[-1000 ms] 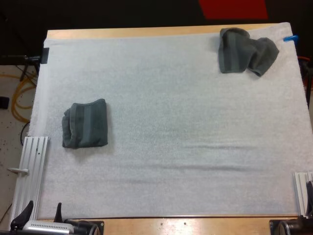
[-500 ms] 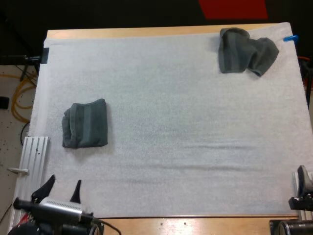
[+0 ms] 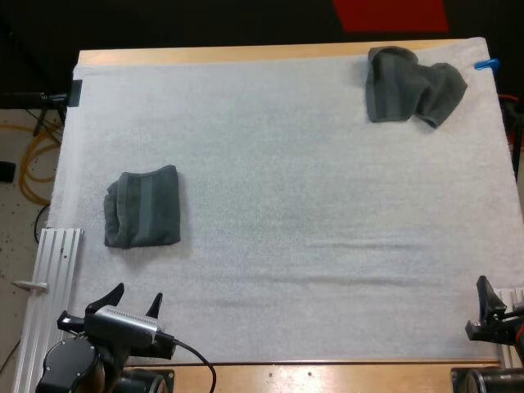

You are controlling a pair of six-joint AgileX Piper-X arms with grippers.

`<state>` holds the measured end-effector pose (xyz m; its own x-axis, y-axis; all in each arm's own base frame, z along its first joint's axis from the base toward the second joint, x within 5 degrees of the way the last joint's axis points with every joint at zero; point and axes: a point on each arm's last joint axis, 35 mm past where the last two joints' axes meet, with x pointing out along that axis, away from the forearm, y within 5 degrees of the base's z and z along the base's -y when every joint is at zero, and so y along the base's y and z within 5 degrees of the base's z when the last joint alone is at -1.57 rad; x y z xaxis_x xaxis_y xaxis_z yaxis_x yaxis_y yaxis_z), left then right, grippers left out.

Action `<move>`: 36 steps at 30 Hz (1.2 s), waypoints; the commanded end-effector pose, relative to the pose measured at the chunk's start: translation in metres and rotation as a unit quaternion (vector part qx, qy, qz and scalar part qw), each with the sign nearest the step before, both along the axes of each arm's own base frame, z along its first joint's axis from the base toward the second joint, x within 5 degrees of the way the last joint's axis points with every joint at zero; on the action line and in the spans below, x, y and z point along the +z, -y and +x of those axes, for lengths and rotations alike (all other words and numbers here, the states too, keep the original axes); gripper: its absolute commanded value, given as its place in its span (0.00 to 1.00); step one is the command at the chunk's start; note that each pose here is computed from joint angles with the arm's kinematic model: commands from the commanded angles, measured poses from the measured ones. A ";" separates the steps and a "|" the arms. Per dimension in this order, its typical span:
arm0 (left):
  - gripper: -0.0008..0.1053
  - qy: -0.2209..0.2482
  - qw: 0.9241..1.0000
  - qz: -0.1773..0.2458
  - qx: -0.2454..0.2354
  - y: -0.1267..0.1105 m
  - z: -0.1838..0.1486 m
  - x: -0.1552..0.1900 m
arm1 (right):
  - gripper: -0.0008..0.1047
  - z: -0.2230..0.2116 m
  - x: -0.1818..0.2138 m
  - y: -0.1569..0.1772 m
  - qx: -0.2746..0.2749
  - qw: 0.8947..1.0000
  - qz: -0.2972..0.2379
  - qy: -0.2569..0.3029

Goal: Pick towel from pile fold and stack

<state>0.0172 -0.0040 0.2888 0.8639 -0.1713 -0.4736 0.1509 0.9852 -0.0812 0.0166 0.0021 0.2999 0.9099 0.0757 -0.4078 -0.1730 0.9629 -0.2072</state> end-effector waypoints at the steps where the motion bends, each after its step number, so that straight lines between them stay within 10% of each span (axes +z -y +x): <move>1: 0.54 0.008 1.000 -0.008 0.002 0.000 0.003 0.004 | 0.63 0.004 -0.001 -0.001 0.005 1.000 0.002 -0.004; 36: 0.54 0.017 0.998 -0.010 0.057 -0.002 0.006 0.004 | 0.63 0.007 -0.005 -0.001 0.006 1.000 0.004 -0.009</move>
